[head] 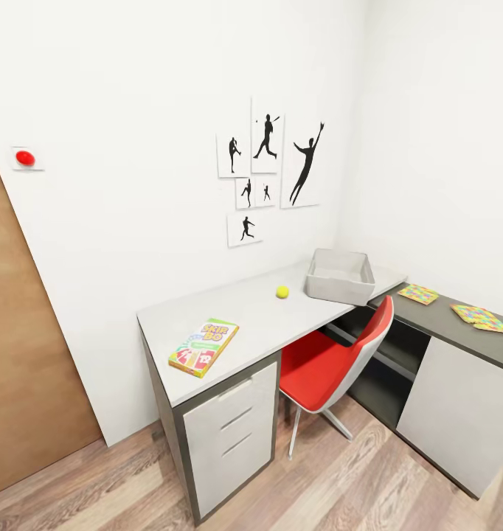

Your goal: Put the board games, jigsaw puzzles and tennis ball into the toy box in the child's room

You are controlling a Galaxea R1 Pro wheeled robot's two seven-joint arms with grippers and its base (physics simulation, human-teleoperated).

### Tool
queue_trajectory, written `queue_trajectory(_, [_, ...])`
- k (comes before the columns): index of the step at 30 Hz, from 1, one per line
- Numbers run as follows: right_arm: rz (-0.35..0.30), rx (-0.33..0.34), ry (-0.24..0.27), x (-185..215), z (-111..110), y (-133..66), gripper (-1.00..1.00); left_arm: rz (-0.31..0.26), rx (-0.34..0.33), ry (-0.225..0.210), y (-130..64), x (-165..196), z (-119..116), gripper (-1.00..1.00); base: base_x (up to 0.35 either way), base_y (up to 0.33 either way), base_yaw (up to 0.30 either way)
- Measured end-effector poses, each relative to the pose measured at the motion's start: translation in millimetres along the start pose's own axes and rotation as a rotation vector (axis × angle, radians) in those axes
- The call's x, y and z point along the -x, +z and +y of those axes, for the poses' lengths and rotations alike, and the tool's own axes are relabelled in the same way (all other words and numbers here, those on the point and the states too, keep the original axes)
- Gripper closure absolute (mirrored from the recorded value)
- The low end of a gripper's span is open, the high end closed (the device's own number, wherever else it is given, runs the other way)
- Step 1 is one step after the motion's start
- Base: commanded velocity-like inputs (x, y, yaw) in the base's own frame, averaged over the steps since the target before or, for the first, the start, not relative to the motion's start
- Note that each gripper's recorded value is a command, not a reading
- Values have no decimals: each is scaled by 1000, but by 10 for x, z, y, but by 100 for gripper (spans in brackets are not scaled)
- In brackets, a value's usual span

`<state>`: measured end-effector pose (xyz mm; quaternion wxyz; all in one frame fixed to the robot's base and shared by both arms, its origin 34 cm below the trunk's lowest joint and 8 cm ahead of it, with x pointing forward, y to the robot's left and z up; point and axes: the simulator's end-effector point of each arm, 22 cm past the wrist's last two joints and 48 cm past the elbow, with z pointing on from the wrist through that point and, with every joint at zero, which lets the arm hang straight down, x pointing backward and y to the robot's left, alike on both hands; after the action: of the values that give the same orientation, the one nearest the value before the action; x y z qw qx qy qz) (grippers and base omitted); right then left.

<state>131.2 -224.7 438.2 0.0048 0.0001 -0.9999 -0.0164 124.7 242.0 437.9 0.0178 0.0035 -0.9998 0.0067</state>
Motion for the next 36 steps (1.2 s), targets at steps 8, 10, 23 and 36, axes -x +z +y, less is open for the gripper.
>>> queue_trajectory(8, [-44, 7, -7, 95, 48, -2, -100, -1, 0, -1, 0, 1, -1, -100, 0, 0, 0])
queue_trajectory(10, [-45, 5, -5, 99, 37, -2, -100, -1, 0, -1, 0, 1, -1, -100, 0, 0, 0])
queue_trajectory(23, [-45, -1, 9, 98, -2, -2, -100, 0, -1, -2, 0, 0, -6, -100, 0, 0, -117])
queue_trajectory(36, [-44, -4, 14, 97, -25, -119, -100, 0, 0, 0, -117, 1, -2, -100, 0, 0, -270])
